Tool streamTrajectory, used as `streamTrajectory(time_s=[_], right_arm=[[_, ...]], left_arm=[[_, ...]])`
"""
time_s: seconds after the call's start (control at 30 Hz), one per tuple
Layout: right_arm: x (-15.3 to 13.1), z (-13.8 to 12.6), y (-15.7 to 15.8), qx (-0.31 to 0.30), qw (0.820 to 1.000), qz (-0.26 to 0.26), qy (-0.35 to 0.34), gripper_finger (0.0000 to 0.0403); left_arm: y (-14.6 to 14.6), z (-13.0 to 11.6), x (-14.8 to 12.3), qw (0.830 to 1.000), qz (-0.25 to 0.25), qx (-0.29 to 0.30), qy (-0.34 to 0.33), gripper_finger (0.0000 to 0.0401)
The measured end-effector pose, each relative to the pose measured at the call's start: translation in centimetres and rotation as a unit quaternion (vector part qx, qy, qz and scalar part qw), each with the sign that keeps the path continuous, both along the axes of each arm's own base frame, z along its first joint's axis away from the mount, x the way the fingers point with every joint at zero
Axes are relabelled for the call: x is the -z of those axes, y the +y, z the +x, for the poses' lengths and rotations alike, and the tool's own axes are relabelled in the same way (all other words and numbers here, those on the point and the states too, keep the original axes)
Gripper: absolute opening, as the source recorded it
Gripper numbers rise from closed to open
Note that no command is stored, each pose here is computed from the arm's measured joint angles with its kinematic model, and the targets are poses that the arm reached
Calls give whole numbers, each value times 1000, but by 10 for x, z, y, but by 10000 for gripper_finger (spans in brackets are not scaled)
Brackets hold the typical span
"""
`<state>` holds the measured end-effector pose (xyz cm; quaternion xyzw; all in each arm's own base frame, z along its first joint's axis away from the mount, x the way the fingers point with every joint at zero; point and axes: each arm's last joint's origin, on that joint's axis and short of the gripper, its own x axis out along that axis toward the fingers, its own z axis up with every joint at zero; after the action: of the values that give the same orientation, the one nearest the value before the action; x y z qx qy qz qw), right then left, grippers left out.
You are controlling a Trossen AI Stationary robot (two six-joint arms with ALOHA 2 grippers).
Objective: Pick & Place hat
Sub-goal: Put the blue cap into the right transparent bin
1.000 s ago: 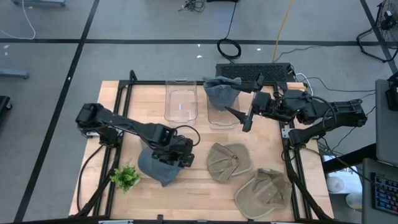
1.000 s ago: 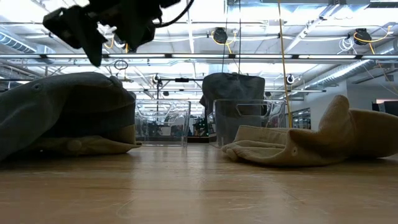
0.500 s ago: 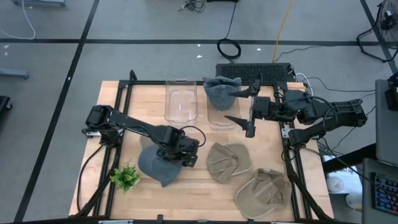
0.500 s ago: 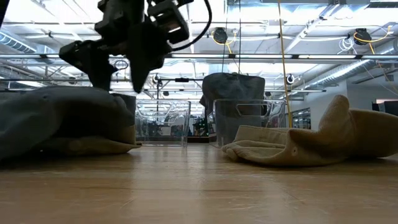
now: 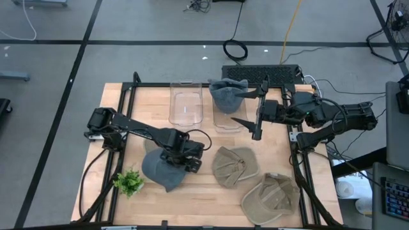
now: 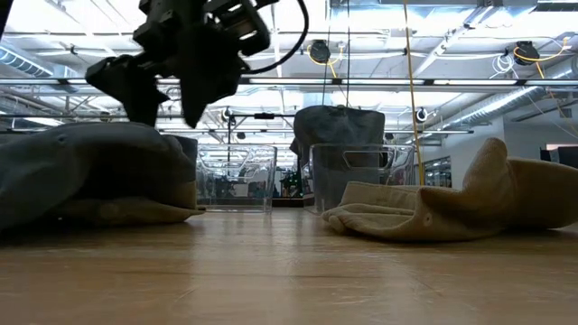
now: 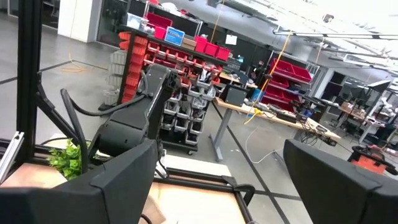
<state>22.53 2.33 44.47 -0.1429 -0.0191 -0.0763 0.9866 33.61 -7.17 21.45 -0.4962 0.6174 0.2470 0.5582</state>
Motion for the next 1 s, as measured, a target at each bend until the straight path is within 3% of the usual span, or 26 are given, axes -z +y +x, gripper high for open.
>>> streamTrajectory(time_s=[0.77, 0.87, 1.0], right_arm=[[-10, -17, -2, 3, 1000, -23, -20, 338], [-12, -20, -3, 3, 999, -25, -25, 338], [-14, -24, -3, 7, 999, -37, -32, 338]], left_arm=[[-10, -9, 6, 999, 10, 34, 35, 256], [-8, -11, 7, 998, 12, 24, 52, 232], [-5, -11, 7, 998, 13, 24, 52, 148]])
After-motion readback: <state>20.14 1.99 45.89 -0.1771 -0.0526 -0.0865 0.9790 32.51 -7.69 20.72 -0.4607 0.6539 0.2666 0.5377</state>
